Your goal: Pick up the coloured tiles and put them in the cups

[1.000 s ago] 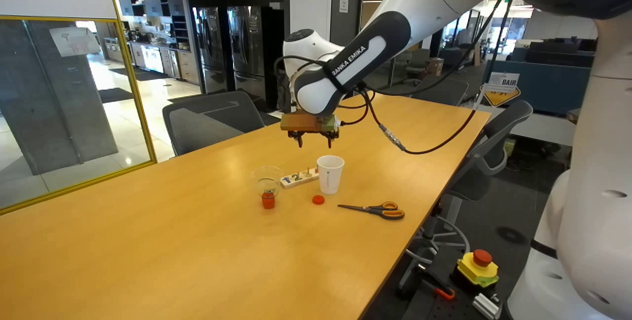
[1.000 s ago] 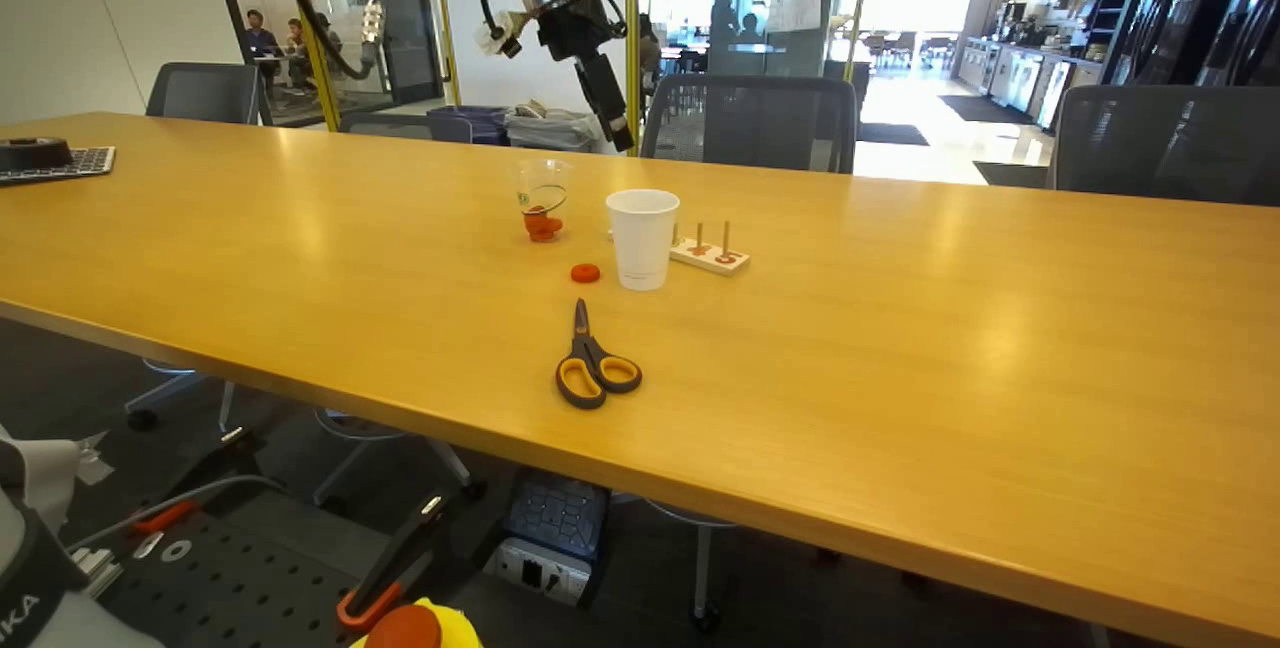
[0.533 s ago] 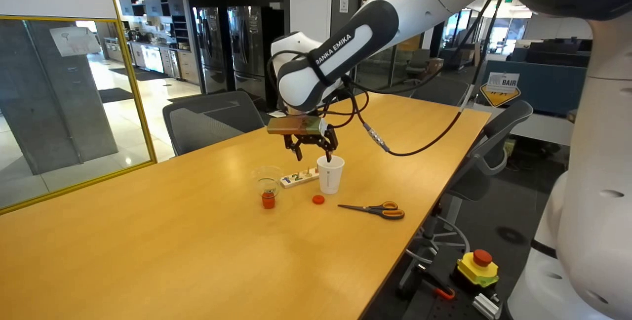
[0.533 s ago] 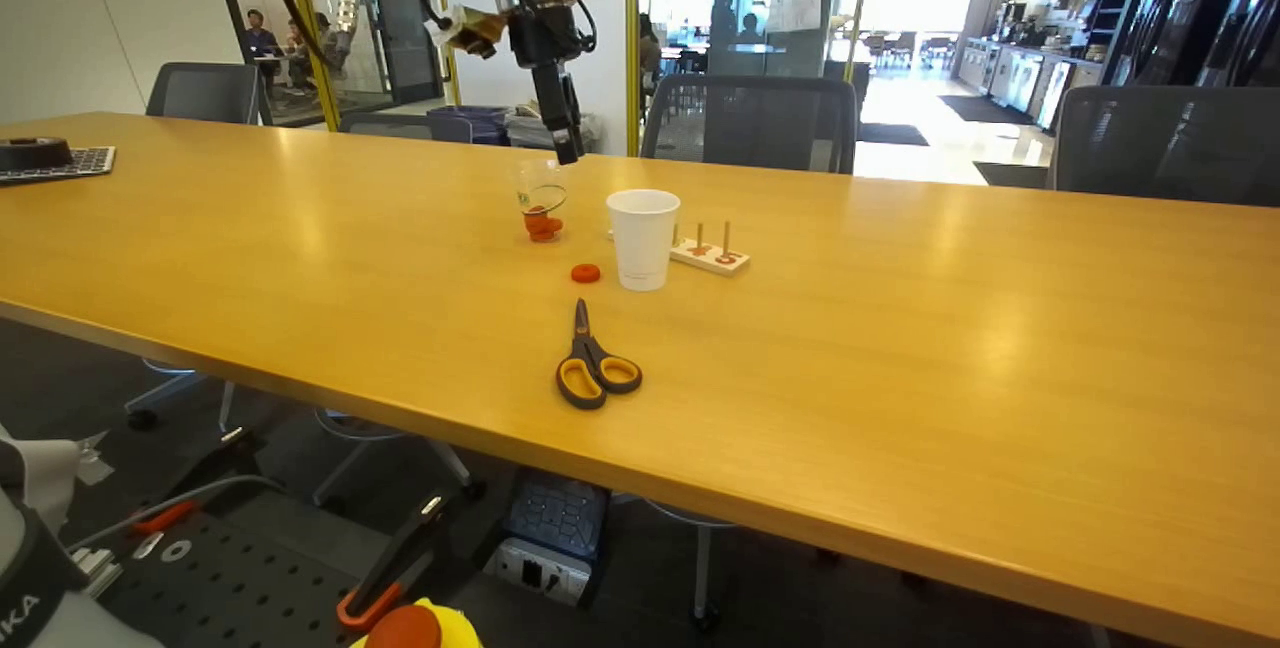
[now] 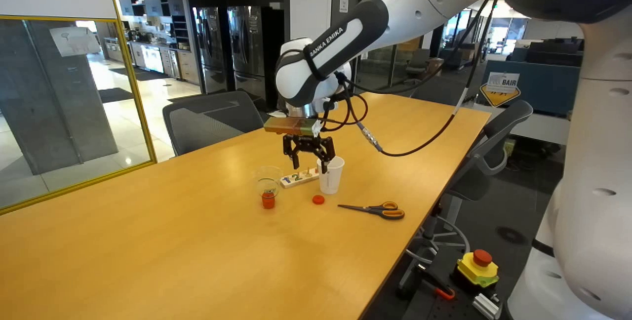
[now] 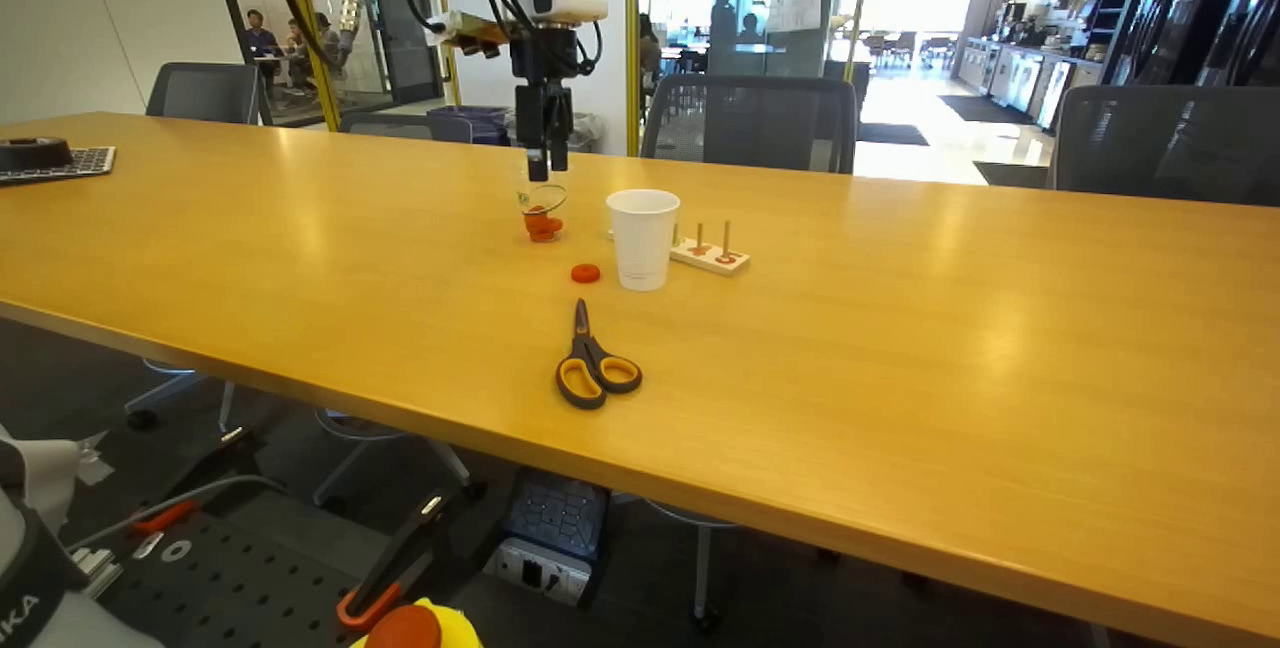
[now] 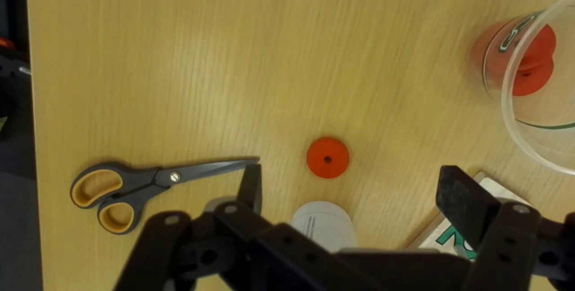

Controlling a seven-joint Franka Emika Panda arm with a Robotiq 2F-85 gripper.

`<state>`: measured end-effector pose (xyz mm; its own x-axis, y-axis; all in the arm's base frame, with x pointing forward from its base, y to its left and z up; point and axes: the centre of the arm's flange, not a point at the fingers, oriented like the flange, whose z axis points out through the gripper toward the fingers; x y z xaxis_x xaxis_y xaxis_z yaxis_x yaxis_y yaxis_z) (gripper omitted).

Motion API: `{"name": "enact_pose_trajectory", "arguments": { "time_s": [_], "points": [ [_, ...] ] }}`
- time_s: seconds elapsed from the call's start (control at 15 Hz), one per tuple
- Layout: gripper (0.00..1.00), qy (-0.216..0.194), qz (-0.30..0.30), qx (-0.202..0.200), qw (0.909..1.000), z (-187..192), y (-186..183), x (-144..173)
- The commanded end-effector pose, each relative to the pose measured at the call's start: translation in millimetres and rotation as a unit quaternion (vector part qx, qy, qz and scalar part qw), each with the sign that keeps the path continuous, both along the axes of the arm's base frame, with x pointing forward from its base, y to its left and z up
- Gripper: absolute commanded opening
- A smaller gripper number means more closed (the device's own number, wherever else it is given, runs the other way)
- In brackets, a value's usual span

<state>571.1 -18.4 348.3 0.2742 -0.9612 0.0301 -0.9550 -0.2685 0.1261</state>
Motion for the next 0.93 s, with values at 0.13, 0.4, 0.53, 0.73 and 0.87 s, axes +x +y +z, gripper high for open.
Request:
{"name": "enact_pose_trajectory", "arguments": {
  "time_s": [0.13, 0.4, 0.53, 0.73, 0.87],
  "points": [
    [1.0, -0.011, -0.008, 0.034, 0.9993, -32, -17, 13],
    [1.0, -0.048, 0.002, 0.049, 0.9976, -54, -34, 19],
    [1.0, -0.07, 0.013, 0.048, 0.9963, -62, -42, 21],
    [1.0, -0.092, 0.028, 0.051, 0.994, -69, -53, 19],
    [1.0, -0.092, 0.039, 0.054, 0.9935, -71, -59, 13]
  ]
}}
